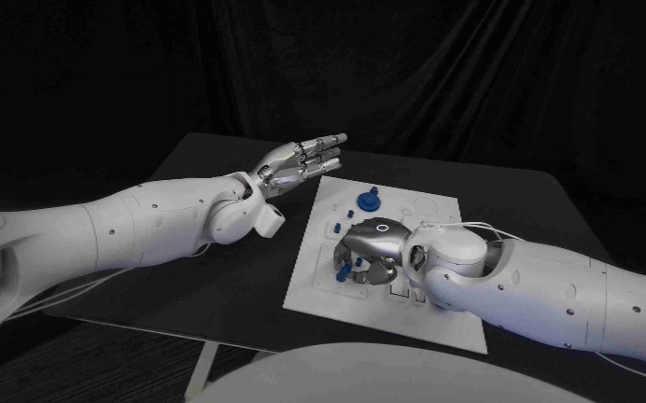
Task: Assemble the parts on the task board
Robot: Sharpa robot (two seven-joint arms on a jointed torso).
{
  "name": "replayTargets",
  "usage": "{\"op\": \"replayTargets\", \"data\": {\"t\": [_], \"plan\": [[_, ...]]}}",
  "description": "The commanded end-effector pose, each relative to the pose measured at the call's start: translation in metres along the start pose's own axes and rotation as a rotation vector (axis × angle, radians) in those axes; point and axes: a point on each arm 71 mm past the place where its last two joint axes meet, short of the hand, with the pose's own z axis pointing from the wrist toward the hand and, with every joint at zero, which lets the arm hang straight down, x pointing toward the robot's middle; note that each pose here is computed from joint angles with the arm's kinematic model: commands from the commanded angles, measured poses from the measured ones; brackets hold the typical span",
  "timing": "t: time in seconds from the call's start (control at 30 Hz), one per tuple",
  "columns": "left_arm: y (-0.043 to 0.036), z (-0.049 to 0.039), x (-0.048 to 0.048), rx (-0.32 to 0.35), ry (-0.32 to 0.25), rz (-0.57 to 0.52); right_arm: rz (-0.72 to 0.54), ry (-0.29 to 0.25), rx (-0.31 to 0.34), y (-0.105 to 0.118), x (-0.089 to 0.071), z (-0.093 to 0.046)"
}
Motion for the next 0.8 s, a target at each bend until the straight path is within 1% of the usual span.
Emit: {"op": "replayTargets", "data": {"t": [0.03,0.27,0.8], "plan": [[-0.0024,0.001,0.002,0.042,0.007,-0.018,-0.008,0.018,0.021,-0.0015,0.0023,0.0003],[-0.0017,0.001,0.0023,0.039,0.008,-0.02,-0.031,0.018,0.024,-0.003,0.0024,0.0001],[0.0017,0.0003,0.0039,0.03,0.012,-0.027,-0.037,0.016,0.02,-0.0024,0.0023,0.0005]]}}
